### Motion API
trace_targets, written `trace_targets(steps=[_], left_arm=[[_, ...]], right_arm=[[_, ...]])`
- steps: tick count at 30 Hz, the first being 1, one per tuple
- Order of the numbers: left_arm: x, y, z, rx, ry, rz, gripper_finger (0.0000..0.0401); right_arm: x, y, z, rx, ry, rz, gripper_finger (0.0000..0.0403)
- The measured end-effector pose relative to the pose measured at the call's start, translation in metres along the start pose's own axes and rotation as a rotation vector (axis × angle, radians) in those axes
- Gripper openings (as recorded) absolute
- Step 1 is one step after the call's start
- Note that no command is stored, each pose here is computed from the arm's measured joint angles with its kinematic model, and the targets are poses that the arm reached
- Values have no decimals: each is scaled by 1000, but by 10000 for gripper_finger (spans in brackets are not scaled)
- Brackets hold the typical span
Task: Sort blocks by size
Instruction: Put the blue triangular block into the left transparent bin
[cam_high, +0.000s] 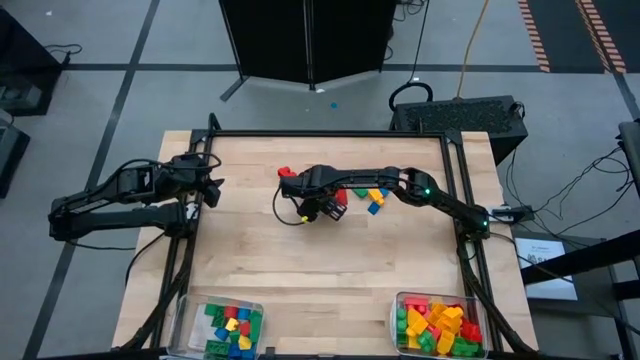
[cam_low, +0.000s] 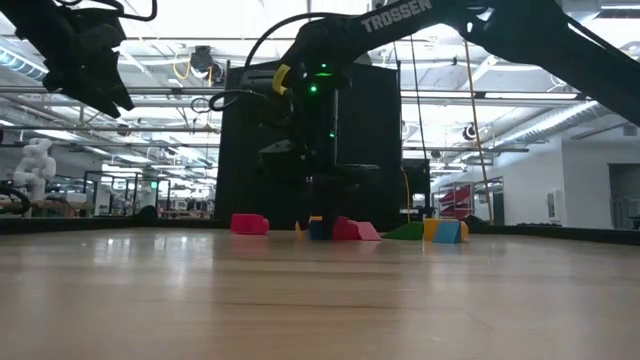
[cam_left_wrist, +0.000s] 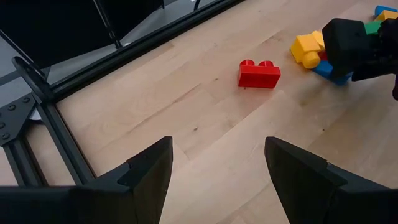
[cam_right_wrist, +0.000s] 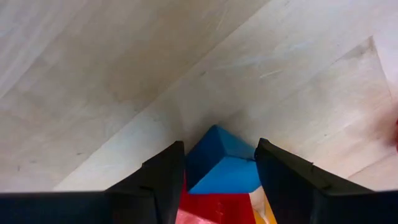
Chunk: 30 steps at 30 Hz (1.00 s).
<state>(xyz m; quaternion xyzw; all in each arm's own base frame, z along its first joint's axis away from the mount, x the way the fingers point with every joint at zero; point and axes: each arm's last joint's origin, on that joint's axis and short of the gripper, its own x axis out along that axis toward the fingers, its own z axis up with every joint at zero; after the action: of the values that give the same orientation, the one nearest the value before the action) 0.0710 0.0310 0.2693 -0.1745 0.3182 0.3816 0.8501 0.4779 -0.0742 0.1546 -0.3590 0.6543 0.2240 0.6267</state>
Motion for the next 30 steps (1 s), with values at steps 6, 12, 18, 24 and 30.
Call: trace_targets(steps=[6,12,18,24,30], left_arm=[[0,0,0,0,0,0,255],[0,0,0,0,0,0,255],[0,0,0,0,0,0,255],[0,0,0,0,0,0,255],[0,0,0,0,0,0,255]], right_arm=[[0,-1,1,216,-8,-7,154],[-11,-4,2,725,-95,69,138],[-15,-8,2,1121,-133,137,145],[-13,-14,-4,1357,-108,74,151],[-11,-16,-16,1499,-49,75,151]])
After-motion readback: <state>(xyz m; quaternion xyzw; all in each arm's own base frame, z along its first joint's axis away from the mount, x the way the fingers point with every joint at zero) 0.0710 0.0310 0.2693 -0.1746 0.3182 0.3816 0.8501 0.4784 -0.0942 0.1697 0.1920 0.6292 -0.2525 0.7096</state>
